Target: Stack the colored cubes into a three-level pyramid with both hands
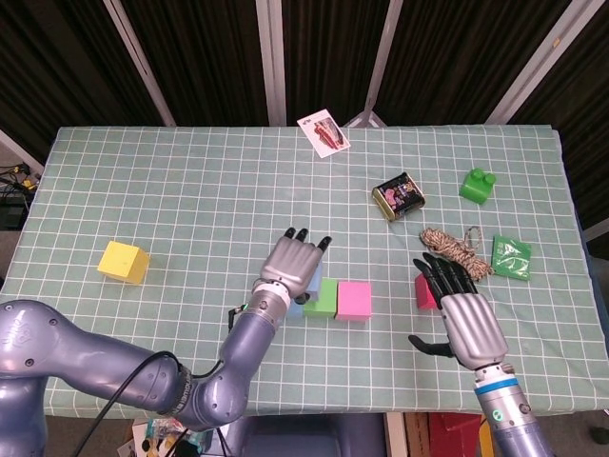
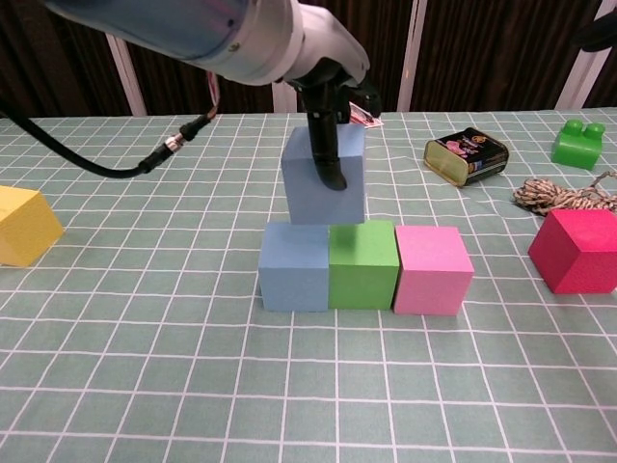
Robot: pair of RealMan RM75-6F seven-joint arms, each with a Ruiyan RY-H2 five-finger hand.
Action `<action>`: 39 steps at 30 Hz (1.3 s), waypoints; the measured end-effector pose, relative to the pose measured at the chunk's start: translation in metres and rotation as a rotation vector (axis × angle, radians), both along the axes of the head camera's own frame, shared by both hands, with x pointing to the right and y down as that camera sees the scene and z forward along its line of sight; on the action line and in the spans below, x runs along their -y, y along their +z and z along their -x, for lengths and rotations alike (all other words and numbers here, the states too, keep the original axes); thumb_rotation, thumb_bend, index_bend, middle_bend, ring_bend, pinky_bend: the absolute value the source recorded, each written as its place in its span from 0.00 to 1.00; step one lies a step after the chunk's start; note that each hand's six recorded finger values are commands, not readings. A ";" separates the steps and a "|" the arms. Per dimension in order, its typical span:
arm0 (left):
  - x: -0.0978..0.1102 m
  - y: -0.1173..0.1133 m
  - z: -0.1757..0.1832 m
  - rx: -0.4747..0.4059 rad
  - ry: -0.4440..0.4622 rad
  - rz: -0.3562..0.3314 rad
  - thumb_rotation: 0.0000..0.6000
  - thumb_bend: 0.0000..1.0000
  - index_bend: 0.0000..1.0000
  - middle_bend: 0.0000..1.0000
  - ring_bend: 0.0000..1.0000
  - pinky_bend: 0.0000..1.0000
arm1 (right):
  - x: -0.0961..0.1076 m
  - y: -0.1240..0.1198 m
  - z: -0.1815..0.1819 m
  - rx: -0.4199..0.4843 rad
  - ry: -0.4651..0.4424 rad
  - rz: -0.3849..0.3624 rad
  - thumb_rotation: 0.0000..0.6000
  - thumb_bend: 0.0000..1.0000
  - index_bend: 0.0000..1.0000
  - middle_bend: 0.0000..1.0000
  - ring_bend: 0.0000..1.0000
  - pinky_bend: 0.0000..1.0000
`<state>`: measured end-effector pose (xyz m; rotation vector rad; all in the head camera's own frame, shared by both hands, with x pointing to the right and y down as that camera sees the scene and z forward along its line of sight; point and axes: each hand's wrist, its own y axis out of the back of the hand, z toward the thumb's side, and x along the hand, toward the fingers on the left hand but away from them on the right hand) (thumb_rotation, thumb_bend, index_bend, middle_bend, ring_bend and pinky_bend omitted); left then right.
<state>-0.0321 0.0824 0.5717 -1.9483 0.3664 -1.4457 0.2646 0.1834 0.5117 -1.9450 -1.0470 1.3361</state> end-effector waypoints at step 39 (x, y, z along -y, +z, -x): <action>-0.027 0.008 -0.083 0.083 0.044 -0.030 1.00 0.40 0.06 0.53 0.08 0.10 | 0.011 -0.008 -0.008 0.023 0.040 -0.031 1.00 0.17 0.00 0.00 0.00 0.00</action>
